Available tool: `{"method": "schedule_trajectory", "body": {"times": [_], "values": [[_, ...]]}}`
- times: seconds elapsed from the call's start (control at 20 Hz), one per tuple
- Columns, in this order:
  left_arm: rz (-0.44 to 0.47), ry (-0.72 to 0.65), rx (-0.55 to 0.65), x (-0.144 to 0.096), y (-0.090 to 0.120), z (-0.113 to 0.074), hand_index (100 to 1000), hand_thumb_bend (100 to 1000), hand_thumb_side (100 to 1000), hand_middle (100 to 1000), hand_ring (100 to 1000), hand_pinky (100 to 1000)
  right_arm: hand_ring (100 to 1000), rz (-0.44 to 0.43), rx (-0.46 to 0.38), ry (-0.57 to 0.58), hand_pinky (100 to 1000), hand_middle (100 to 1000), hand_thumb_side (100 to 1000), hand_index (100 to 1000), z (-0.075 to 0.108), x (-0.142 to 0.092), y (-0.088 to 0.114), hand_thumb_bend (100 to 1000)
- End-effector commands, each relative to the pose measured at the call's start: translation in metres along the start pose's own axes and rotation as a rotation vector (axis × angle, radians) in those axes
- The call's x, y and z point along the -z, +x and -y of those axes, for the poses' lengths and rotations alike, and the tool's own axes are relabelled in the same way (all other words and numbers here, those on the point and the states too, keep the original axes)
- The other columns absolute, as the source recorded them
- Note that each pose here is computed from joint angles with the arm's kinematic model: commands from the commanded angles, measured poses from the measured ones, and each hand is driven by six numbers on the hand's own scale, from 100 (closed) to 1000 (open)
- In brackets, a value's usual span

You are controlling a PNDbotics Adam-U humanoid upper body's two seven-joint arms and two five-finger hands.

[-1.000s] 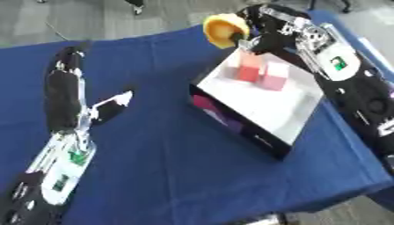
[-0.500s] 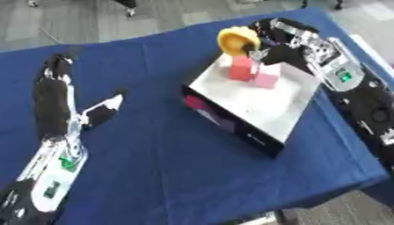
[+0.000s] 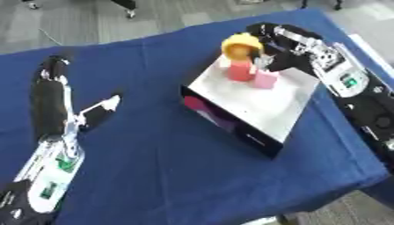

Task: Pick up the objects with one hand, pass them to the other hand, and then place them into the box on the other side of the table.

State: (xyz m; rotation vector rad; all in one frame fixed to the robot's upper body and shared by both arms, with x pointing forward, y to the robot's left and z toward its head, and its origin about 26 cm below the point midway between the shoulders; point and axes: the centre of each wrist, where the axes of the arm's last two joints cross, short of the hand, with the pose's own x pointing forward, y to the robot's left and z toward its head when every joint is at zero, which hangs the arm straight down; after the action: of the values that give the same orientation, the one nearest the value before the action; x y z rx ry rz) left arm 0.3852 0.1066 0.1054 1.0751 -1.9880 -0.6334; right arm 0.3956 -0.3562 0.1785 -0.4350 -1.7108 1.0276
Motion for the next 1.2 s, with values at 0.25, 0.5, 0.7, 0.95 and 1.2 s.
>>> {"method": "schedule_trajectory", "body": {"times": [0.25, 0.5, 0.7, 0.95, 1.2], "values": [[0.003, 0.035, 0.010, 0.008, -0.004, -0.010, 869, 697, 249, 687, 837, 845, 1000, -0.007, -0.123, -0.078, 1000, 992, 330, 1000, 0.022, -0.010, -0.003, 100], [-0.003, 0.040, 0.008, 0.008, -0.004, -0.011, 869, 683, 254, 685, 836, 844, 1000, -0.017, -0.102, -0.104, 1000, 1000, 281, 1000, 0.022, -0.011, -0.005, 100], [-0.022, 0.078, -0.004, 0.012, -0.007, -0.019, 869, 625, 321, 682, 835, 835, 1000, -0.010, -0.017, -0.196, 1000, 1000, 479, 1000, 0.025, -0.012, 0.001, 100], [-0.098, 0.167, -0.047, 0.021, -0.017, -0.045, 890, 394, 564, 687, 837, 828, 1000, 0.098, 0.032, -0.334, 1000, 1000, 497, 1000, 0.036, -0.019, 0.020, 100], [-0.223, 0.247, -0.101, 0.028, -0.030, -0.082, 906, 280, 639, 691, 848, 822, 1000, 0.164, 0.075, -0.416, 1000, 1000, 405, 1000, 0.039, -0.037, 0.026, 100]]}}
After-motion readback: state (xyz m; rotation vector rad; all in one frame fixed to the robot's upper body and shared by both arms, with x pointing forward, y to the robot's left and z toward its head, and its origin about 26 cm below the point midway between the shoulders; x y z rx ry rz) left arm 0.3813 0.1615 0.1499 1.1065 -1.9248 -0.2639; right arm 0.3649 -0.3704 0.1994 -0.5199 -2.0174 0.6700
